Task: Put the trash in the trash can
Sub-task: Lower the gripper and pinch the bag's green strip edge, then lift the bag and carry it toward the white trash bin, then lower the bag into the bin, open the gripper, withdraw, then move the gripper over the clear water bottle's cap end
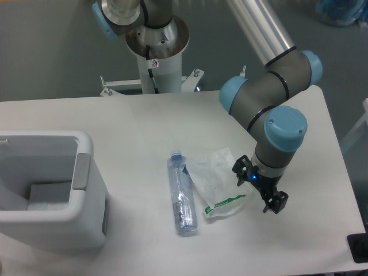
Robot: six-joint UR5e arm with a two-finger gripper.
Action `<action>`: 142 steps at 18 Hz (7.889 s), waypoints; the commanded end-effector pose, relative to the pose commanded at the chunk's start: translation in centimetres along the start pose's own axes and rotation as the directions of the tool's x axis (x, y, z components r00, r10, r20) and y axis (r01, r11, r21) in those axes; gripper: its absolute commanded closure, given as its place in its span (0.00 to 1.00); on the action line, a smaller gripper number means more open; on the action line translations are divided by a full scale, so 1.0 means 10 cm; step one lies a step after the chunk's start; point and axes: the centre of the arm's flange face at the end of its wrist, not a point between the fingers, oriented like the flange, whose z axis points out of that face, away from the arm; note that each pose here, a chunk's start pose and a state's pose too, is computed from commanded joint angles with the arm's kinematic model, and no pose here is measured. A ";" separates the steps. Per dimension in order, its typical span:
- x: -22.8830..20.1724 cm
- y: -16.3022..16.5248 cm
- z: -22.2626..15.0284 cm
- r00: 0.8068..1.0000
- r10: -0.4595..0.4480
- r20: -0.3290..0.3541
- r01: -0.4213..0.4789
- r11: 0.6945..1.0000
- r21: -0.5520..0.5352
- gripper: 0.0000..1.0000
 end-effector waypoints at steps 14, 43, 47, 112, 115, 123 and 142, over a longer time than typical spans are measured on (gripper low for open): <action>0.11 -0.21 0.43 0.996 0.037 -0.075 -0.042 0.998 -0.057 0.00; 0.42 -0.25 0.27 0.997 0.014 -0.080 -0.018 0.998 -0.055 1.00; 0.41 -0.25 -0.06 1.000 -0.007 -0.021 0.006 0.999 -0.049 1.00; 2.83 -3.14 -2.39 0.947 -0.236 0.216 0.110 0.874 0.473 1.00; 2.85 -3.17 -2.38 0.950 -0.232 0.210 0.107 0.871 0.479 0.29; 2.65 -2.76 -2.80 0.871 -0.480 0.104 0.340 0.741 0.578 0.09; 0.66 -0.69 -0.78 0.368 -0.929 -0.051 0.903 0.343 0.259 0.00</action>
